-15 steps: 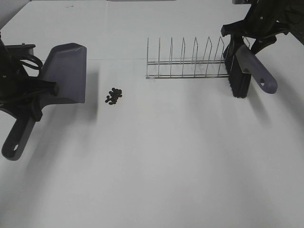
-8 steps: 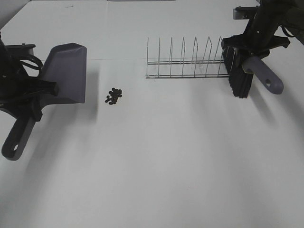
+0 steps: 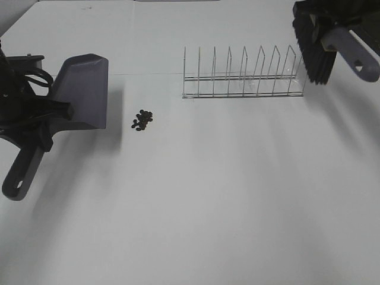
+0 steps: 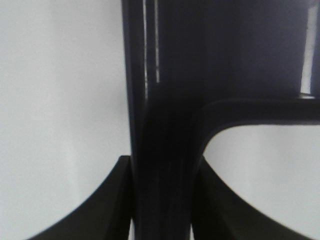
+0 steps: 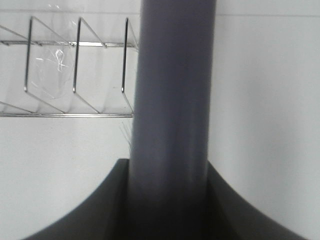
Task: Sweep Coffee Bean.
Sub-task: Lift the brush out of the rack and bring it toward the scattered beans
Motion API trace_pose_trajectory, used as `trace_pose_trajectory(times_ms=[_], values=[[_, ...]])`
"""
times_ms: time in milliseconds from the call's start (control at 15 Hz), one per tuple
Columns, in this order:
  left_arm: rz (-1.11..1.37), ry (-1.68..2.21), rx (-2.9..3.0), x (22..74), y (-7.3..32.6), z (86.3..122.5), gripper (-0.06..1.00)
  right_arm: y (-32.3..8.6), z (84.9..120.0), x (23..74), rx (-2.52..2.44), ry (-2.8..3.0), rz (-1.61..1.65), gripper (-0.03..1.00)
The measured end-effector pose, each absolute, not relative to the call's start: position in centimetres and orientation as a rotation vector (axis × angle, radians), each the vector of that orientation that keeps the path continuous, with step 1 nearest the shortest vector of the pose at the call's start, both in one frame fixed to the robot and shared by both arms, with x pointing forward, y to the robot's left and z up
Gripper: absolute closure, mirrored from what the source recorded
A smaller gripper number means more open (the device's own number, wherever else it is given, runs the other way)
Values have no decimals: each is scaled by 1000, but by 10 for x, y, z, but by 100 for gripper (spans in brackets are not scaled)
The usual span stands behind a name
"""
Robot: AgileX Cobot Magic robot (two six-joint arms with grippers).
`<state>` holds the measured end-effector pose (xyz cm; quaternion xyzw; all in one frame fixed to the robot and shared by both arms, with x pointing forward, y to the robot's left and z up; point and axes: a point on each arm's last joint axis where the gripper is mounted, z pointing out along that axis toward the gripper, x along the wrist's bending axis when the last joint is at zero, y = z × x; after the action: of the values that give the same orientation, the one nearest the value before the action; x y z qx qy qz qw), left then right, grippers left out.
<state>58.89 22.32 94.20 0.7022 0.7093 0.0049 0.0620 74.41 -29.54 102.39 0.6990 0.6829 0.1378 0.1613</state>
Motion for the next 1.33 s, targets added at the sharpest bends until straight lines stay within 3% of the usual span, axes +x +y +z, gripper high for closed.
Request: trace_pose_trajectory(times_ms=[200,400,600,1200,1333], values=[[15,2144,2123,589,223,942,69,-296,1061,728,1989,1937,407,68],[15,2144,2123,589,223,942,69,-278,1065,716,1999,2001,449,68],[-1,2159,2136,590,223,934,69,-246,1050,697,1974,2130,367,68],[-121,2230,2261,588,194,868,69,-153,1002,656,1860,2272,185,68],[-120,2208,2293,587,186,865,69,-113,971,650,1728,2345,108,68]])
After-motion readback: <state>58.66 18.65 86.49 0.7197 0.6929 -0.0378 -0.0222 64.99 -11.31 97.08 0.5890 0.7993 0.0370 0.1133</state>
